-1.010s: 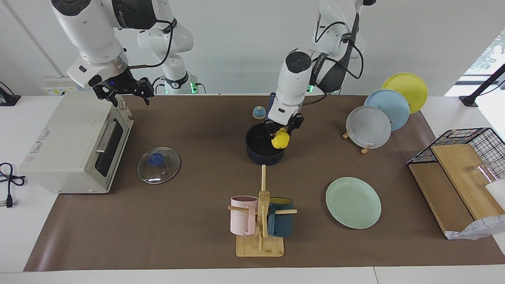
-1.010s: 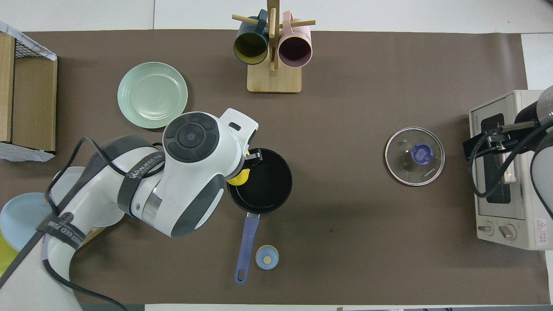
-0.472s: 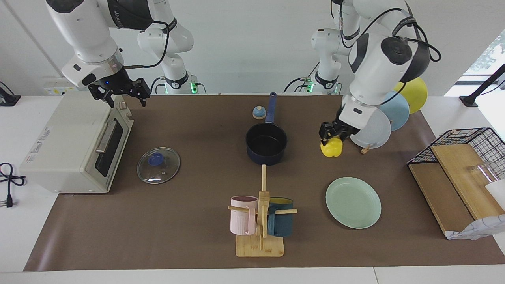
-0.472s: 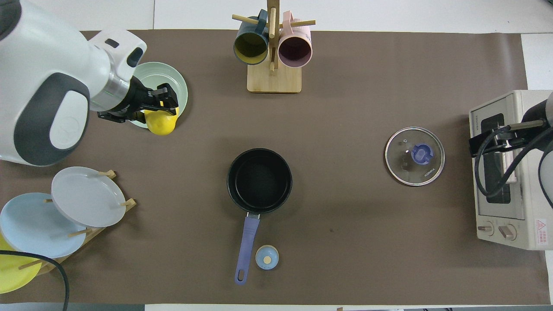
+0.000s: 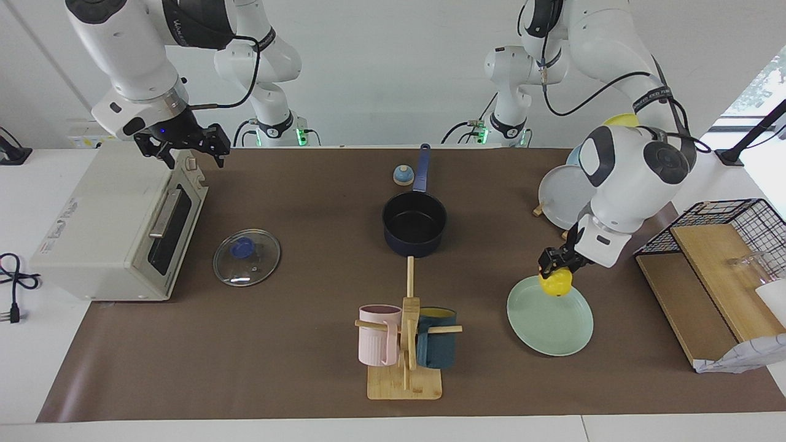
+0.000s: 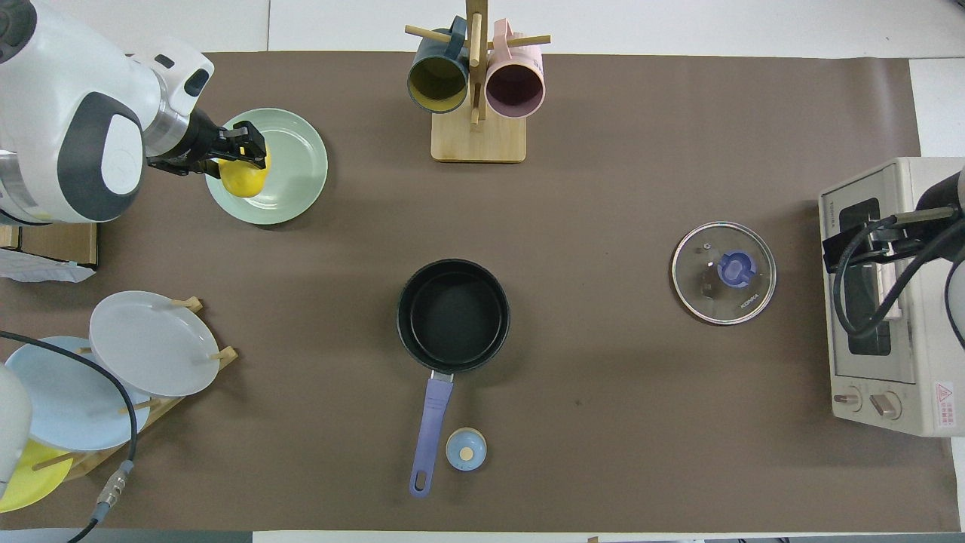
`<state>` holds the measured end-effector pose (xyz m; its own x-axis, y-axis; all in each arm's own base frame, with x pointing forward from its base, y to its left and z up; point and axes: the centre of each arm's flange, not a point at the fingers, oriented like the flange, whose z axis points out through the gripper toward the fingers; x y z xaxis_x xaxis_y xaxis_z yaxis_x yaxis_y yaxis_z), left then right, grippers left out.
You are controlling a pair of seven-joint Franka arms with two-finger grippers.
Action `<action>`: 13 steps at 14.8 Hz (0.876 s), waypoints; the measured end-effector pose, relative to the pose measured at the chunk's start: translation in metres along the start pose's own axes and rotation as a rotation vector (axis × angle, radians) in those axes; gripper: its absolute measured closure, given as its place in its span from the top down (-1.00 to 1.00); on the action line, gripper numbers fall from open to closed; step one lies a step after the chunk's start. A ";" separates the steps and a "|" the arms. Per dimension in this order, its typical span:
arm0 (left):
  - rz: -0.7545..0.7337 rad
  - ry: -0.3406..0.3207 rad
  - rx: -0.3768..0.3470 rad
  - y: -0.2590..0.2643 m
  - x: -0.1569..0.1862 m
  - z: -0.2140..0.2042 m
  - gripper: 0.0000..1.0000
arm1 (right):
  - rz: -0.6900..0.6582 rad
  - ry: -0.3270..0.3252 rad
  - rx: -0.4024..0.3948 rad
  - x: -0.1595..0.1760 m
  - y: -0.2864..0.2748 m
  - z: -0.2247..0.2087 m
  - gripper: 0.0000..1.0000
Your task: Transfer potato from pot to plate
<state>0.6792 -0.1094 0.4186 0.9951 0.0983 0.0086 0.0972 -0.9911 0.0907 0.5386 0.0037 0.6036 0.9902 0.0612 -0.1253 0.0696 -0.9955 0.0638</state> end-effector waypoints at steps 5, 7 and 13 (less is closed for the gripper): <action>0.020 -0.013 0.034 -0.007 0.011 0.064 0.30 | -0.001 0.004 0.001 0.001 -0.001 0.000 1.00; 0.025 -0.016 0.034 -0.006 0.008 0.076 0.30 | -0.001 0.004 0.002 0.001 -0.001 0.000 1.00; 0.068 0.001 0.041 -0.007 0.009 0.068 0.91 | -0.003 0.027 0.024 0.003 -0.003 -0.002 1.00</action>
<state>0.6885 -0.1073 0.3499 0.9994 0.0311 0.0142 0.0303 -0.9983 0.0493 0.5417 0.0071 0.6052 0.9930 0.0654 -0.0987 0.0696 -0.9968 0.0399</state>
